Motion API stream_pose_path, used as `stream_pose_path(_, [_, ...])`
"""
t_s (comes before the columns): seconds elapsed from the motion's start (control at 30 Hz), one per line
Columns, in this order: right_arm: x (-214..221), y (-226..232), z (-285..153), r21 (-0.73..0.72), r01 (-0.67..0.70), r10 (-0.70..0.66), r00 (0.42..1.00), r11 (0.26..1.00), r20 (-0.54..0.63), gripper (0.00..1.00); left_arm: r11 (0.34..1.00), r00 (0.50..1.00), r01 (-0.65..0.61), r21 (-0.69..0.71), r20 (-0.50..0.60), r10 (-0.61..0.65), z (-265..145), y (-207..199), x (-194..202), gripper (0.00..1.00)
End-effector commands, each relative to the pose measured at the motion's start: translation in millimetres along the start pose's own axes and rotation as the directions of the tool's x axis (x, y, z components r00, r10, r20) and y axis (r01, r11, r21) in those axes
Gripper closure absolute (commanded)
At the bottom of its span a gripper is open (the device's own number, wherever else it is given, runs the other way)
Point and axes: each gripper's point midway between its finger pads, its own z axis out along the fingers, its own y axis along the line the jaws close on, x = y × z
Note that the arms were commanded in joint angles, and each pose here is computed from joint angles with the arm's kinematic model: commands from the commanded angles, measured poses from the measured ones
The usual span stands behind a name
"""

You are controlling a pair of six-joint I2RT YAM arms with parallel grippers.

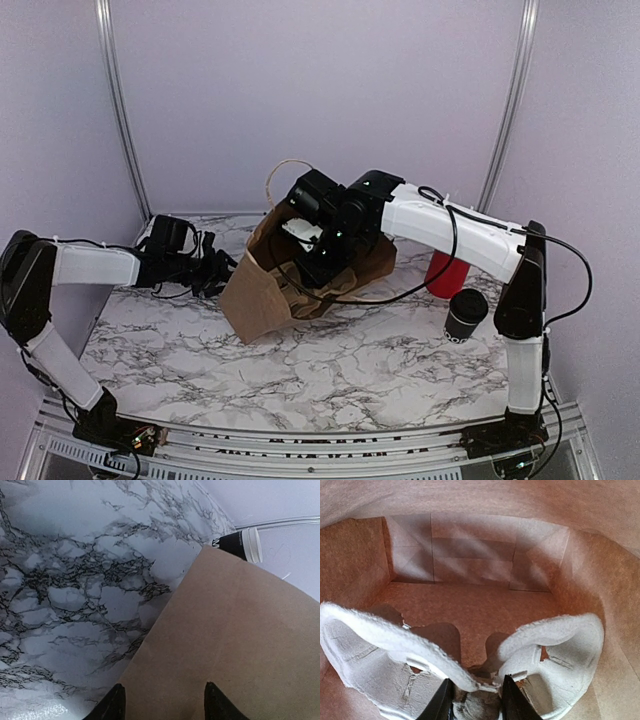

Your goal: Pack the takeout coffee

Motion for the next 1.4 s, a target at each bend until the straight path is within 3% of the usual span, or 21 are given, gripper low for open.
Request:
stream_pose_path(0.0, [-8, 6, -15, -0.019, 0.017, -0.016, 1.000, 1.000, 0.025, 0.70, 0.998, 0.995, -0.051, -0.030, -0.090, 0.048, 18, 0, 25, 0.48])
stream_pose_path(0.27, [-5, 5, -25, -0.015, 0.025, -0.025, 1.000, 1.000, 0.015, 0.69, 0.996, 0.971, -0.080, -0.025, -0.230, 0.073, 48, -1, 81, 0.50])
stream_pose_path(0.5, [5, 6, -19, -0.024, 0.023, -0.023, 1.000, 0.999, -0.005, 0.69, 0.997, 0.956, -0.079, 0.019, -0.282, 0.081, 58, -9, 108, 0.50])
stream_pose_path(0.8, [16, 6, 14, -0.017, 0.025, -0.025, 0.999, 1.000, -0.038, 0.69, 0.996, 0.952, -0.082, 0.023, -0.294, 0.085, 61, -9, 112, 0.50])
stream_pose_path(1.13, [15, 8, 23, -0.028, 0.017, -0.018, 0.999, 0.999, -0.041, 0.66, 0.996, 0.951, -0.084, 0.029, -0.297, 0.089, 62, -10, 112, 0.51])
stream_pose_path(1.37, [12, 6, 16, -0.017, 0.014, -0.014, 0.999, 1.000, -0.037, 0.56, 0.996, 0.952, -0.088, 0.026, -0.293, 0.092, 61, -10, 112, 0.51])
